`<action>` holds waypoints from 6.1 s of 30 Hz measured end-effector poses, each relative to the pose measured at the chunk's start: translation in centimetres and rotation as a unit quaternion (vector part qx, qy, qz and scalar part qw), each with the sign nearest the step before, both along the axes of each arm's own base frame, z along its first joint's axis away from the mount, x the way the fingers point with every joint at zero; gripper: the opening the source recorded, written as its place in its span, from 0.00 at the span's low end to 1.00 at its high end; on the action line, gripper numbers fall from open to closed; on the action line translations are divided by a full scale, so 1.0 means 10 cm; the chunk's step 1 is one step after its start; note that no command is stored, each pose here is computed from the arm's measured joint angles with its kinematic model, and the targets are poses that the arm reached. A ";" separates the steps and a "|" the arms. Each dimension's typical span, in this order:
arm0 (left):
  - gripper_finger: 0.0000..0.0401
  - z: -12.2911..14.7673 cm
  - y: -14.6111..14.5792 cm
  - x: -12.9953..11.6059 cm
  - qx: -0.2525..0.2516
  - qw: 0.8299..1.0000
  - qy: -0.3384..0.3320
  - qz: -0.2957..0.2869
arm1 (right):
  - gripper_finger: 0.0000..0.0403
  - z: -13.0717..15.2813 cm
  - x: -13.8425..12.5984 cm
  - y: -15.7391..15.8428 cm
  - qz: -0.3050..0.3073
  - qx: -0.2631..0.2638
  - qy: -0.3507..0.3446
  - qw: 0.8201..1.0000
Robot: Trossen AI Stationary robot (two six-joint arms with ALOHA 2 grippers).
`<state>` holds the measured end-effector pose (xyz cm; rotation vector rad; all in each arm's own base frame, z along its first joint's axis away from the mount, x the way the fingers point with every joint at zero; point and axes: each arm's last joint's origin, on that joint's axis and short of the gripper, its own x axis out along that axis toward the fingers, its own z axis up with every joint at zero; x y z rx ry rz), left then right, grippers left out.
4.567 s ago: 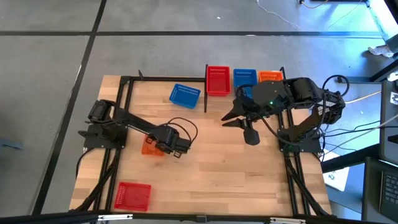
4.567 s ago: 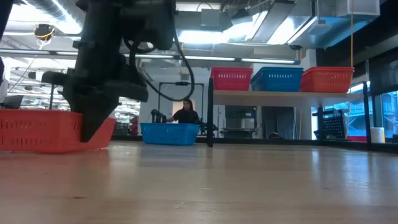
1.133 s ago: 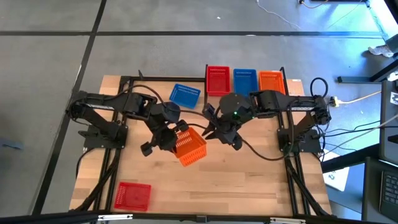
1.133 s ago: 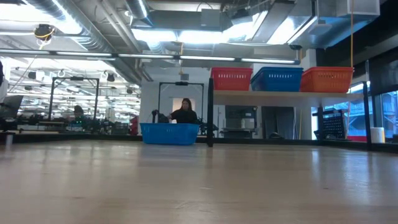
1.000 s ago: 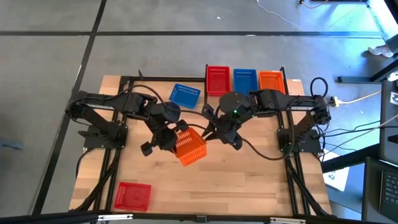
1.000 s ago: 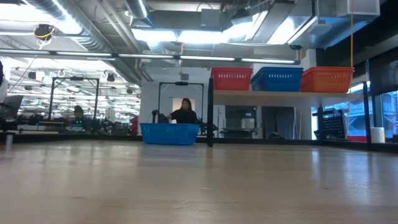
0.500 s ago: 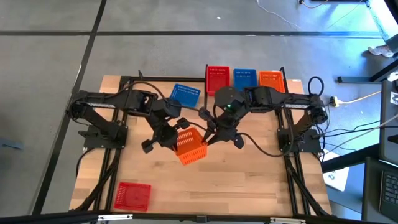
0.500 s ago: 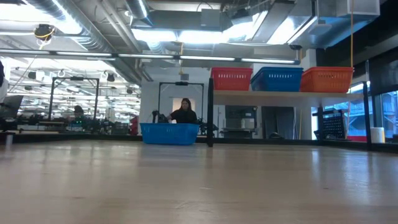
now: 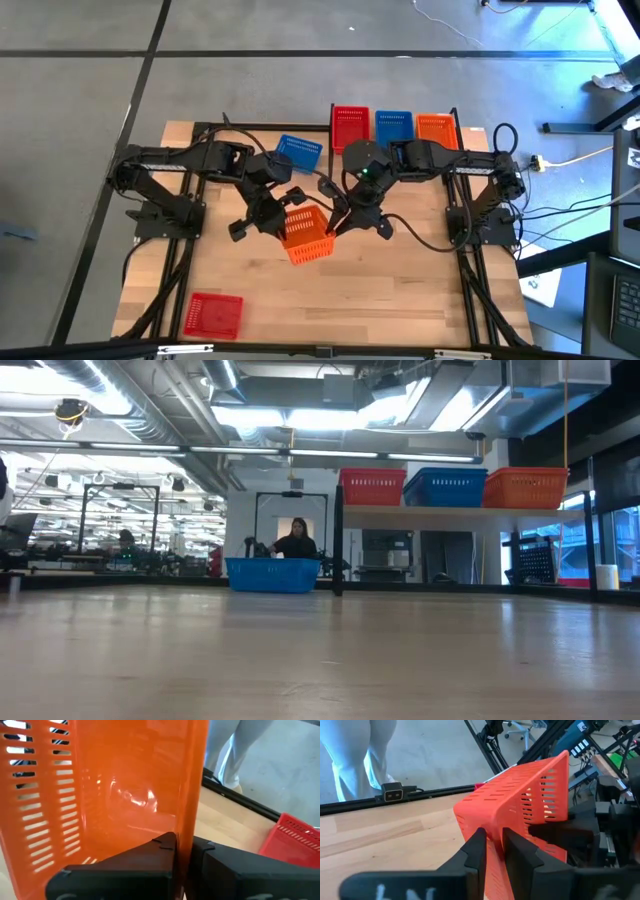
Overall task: Stack baskets on shelf by color
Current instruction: Stack the orange bin on top of the stacked orange bins on the shelf
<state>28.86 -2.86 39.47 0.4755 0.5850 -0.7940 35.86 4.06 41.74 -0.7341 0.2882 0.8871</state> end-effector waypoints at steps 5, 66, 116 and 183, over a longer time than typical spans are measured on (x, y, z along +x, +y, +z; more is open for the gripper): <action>0.00 0.00 0.07 0.01 0.001 1.000 -0.008 0.003 | 0.12 0.00 0.00 0.00 0.001 0.001 0.000 1.000; 0.21 0.30 -0.11 -0.26 0.115 0.972 -0.083 0.185 | 0.00 -0.15 -0.18 -0.20 -0.144 -0.024 0.162 0.976; 0.22 0.43 0.89 -0.13 0.082 0.876 -0.143 0.453 | 0.01 0.51 -2.10 -1.16 -0.901 0.362 -0.006 0.240; 0.21 0.42 0.98 -0.15 0.088 0.888 -0.141 0.429 | 0.00 -0.11 -1.82 -1.73 -0.916 0.233 0.190 0.265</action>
